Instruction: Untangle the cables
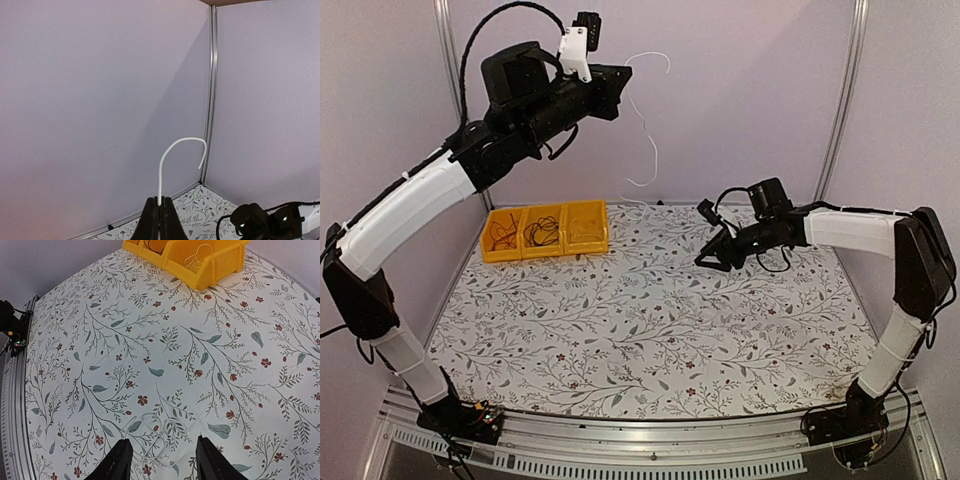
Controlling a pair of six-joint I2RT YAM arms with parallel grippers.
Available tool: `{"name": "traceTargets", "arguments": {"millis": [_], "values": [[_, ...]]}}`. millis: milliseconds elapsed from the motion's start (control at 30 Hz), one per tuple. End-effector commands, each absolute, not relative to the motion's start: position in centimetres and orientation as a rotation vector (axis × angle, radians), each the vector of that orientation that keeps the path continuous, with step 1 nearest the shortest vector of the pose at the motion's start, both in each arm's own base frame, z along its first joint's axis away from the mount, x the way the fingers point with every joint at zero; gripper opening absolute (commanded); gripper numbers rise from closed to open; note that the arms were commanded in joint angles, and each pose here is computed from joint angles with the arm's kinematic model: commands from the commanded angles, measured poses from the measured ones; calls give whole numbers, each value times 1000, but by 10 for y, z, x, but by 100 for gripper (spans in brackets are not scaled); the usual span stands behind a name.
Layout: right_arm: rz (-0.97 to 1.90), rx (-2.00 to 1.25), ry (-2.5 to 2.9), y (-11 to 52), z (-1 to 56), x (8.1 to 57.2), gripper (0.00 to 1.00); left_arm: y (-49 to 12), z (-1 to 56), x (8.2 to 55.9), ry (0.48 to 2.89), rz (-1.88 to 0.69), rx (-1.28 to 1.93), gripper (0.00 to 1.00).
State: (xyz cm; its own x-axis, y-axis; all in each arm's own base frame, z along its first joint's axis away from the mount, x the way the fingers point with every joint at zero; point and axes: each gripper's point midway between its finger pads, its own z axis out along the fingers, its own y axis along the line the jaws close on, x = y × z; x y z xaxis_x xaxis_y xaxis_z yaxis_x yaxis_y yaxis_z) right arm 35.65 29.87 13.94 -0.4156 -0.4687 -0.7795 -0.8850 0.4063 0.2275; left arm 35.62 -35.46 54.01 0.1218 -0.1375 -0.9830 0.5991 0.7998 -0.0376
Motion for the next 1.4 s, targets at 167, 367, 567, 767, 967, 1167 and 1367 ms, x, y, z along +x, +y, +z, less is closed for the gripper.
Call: {"name": "traceTargets", "arguments": {"millis": [167,367,567,767,967,1167,1367], "values": [[716,-1263,1950,280,195,348,57,-303,512,384,1413,-517,273,0],[664,-1267,1973,269,194,345,60,-291,499,408,1434,-514,252,0],[646,-1271,1988,266,190,347,61,-274,487,430,1470,-475,225,0],[626,-1274,2011,263,182,347,62,-250,470,450,1521,-390,220,0],[586,-1289,2035,256,174,343,62,-235,453,471,1547,-322,238,0],[582,-1299,2051,251,167,333,62,-226,436,491,1574,-304,239,0],[567,-1304,2061,247,163,330,63,-217,420,508,1611,-288,220,0]]}}
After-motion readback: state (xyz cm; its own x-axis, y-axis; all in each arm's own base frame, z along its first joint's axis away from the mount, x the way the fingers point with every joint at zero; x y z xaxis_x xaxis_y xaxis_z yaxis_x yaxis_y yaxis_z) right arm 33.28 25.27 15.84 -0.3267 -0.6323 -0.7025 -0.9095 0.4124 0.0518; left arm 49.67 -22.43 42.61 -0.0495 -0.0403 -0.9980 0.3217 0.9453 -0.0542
